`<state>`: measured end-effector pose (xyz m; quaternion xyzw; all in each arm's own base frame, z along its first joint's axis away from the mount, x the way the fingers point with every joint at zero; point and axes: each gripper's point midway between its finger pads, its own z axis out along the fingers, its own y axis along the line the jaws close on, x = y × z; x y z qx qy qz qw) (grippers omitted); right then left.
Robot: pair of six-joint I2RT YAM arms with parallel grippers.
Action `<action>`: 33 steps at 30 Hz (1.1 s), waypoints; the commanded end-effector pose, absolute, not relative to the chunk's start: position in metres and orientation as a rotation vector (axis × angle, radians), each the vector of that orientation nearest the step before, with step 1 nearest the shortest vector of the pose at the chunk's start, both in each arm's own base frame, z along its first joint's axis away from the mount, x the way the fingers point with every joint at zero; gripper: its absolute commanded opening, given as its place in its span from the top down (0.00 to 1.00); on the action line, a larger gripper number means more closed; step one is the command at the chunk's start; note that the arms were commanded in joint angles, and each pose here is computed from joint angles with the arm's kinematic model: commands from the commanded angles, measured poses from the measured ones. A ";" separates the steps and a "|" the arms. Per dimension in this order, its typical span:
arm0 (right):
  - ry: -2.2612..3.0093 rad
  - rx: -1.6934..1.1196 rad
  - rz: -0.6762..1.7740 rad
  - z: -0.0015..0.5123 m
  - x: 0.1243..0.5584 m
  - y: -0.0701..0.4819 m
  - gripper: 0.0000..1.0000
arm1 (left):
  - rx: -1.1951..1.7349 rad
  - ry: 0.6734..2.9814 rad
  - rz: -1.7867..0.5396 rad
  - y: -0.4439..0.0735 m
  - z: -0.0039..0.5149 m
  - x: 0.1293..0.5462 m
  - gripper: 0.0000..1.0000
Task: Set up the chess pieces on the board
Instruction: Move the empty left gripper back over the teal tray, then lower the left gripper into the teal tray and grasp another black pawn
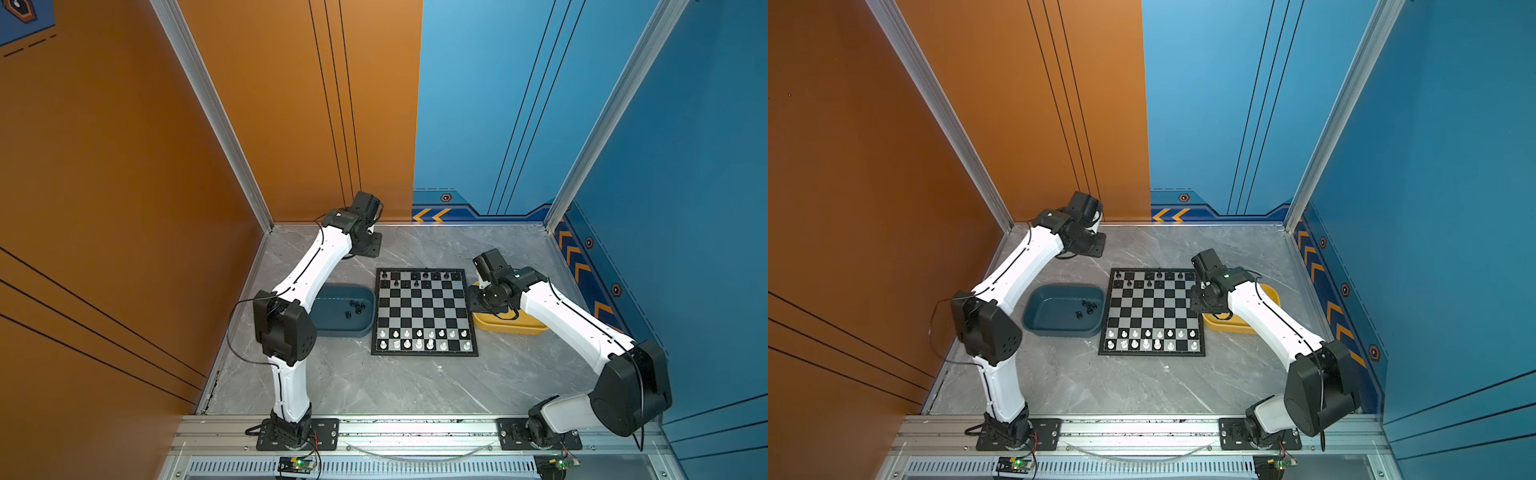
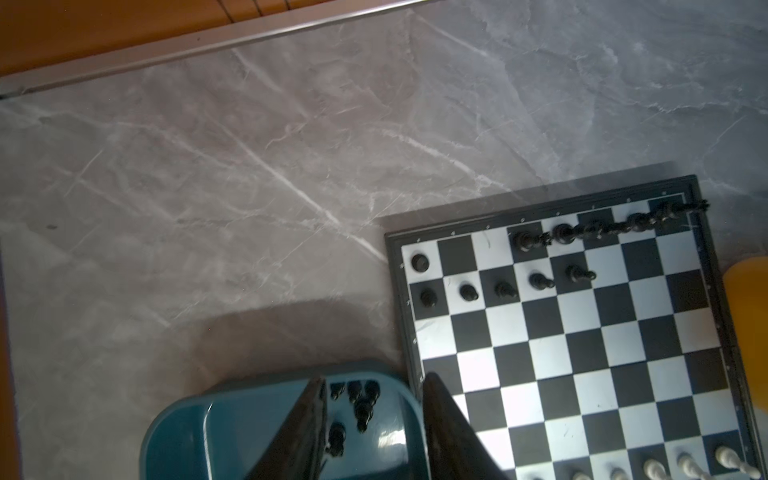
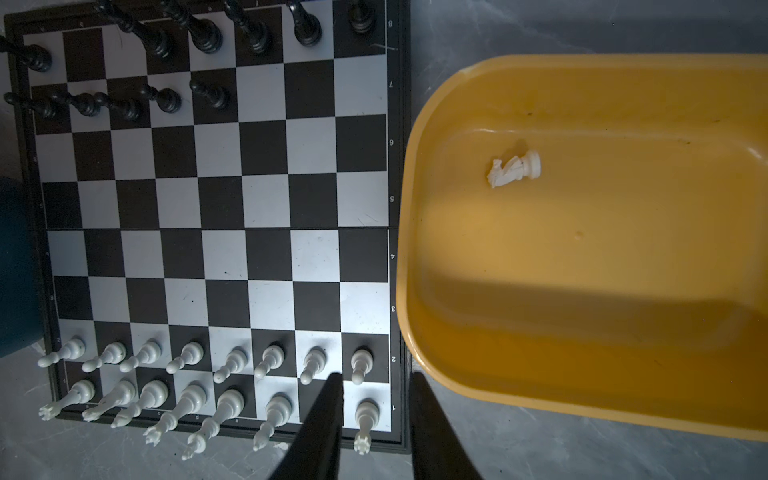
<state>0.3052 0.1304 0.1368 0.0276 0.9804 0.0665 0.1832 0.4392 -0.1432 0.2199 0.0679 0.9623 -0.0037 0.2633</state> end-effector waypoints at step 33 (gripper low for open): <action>2.790 0.041 0.198 0.124 0.303 0.140 0.70 | -0.461 2.884 -0.129 -0.086 0.069 0.338 0.52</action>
